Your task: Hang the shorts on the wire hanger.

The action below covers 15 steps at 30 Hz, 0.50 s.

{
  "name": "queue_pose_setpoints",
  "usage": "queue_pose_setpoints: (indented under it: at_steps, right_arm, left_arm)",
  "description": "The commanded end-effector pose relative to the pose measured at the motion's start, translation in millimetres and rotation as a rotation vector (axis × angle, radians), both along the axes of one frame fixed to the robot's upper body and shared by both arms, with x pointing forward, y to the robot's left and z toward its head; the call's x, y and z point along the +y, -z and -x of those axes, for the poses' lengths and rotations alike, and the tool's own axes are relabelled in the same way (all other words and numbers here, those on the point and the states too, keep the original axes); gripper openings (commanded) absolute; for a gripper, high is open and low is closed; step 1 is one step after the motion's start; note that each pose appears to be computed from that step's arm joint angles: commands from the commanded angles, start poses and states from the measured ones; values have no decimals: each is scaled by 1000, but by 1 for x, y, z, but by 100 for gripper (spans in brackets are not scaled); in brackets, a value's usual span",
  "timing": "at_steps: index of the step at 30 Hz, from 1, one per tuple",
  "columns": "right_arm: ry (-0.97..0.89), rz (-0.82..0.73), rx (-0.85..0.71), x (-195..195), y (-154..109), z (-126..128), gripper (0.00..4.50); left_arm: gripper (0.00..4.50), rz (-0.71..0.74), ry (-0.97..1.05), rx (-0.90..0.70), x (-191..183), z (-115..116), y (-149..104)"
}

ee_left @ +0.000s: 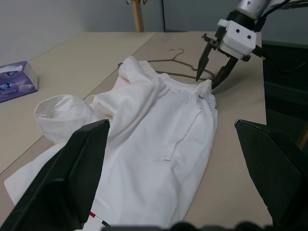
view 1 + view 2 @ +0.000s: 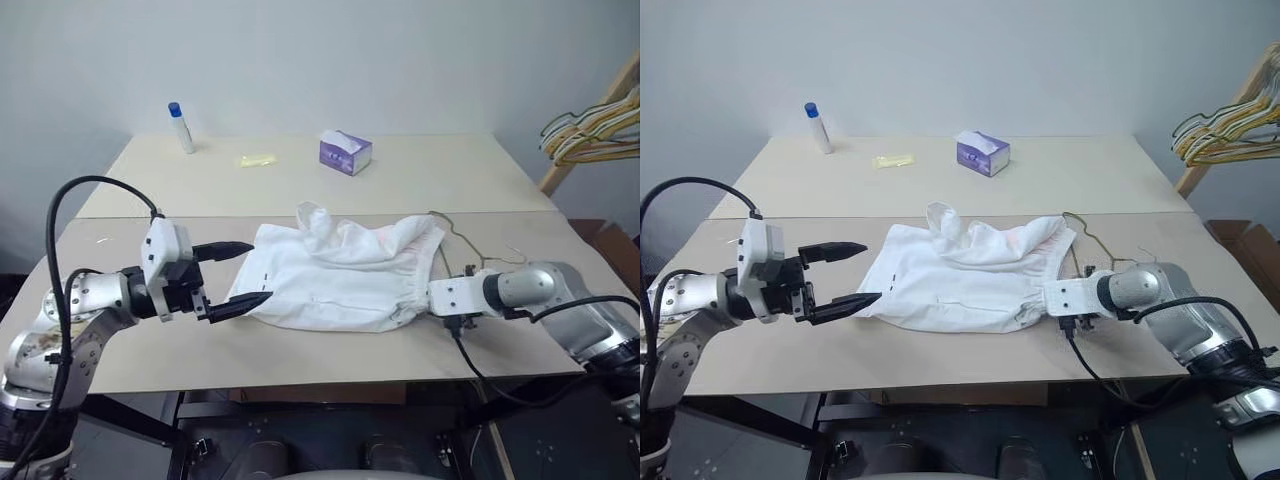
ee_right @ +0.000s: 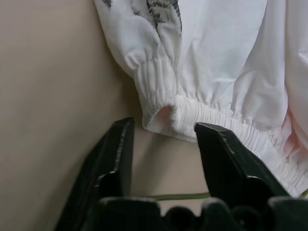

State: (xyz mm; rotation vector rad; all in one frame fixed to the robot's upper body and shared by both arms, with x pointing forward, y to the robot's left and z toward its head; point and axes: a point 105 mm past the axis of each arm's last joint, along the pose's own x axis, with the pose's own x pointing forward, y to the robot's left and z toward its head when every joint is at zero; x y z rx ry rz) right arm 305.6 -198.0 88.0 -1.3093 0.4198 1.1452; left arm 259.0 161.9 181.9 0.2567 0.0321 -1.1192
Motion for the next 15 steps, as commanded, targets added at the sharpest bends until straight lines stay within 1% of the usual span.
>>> queue_pose_setpoints:
  at_steps: [1,2,3,4,6,8,11,15]
  right_arm:
    - [-49,0,-87,15,-18,9,371]
    - [-54,-4,-101,21,-18,12,398]
    - [-55,-12,-114,27,-19,15,436]
    - [-55,-20,-122,34,-18,17,448]
    - [-51,-24,-134,43,-14,19,448]
    - [-35,7,-165,46,-7,15,448]
    - [-9,72,-223,44,1,3,381]
    - [-6,151,-263,35,4,-4,240]
  left_arm:
    - [450,-42,12,-46,2,2,-5]
    - [450,-60,14,-50,3,3,-2]
    - [450,-75,16,-53,4,4,0]
    - [450,-89,19,-56,4,4,2]
    - [450,-108,25,-59,4,5,6]
    - [450,-127,34,-66,4,5,8]
    - [450,-133,37,-70,4,5,9]
    - [450,-139,35,-71,5,5,10]
